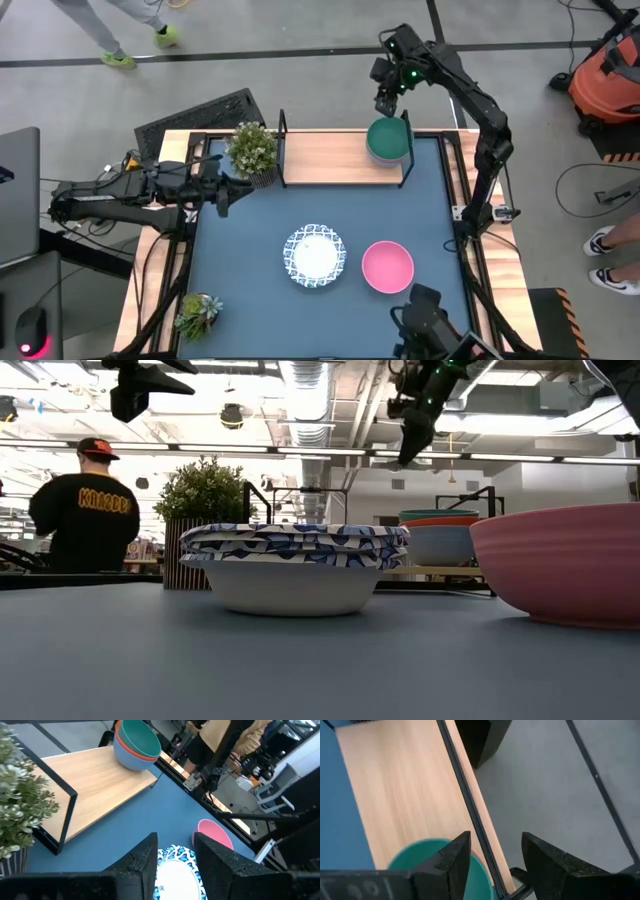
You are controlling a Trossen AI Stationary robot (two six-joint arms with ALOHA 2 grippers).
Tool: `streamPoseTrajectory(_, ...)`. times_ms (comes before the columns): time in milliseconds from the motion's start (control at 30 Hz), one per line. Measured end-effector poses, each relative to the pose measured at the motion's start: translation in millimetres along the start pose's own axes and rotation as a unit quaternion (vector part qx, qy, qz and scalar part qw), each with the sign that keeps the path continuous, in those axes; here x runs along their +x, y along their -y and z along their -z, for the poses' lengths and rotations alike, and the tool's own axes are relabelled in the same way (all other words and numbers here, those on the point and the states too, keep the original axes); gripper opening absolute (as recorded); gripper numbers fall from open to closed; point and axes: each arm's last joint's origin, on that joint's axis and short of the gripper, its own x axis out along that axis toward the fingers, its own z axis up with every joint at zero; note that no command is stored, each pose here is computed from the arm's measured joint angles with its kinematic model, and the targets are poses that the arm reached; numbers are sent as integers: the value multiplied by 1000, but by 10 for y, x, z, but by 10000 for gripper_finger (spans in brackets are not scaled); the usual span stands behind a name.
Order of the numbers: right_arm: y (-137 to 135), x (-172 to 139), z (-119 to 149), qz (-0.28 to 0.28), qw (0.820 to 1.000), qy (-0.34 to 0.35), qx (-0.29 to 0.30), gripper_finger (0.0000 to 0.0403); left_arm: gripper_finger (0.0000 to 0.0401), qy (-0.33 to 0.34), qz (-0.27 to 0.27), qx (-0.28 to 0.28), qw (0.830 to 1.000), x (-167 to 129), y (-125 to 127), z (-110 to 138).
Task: Place and stack bowls onto a shelf
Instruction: Stack the green bowl on top of the orange bowl on the shelf
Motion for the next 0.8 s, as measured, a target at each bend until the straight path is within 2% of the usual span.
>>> streamPoseTrajectory(200, -151, -229, -149, -2, 999, 31, -7, 202, 112, -9, 11, 13, 1000, 0, 6, 5)
streamPoseTrajectory(467, -475, -528, -204, -33, 999, 25, -29, 202, 112, -11, 14, 22, 1000, 0, 8, 7)
streamPoseTrajectory(667, -717, -827, -93, -61, 998, 6, 7, 202, 112, -11, 14, 24, 1000, -1, 7, 7)
streamPoseTrajectory(800, -904, -1022, -26, -113, 992, 23, 43, 202, 112, -11, 14, 24, 1000, -1, 7, 6)
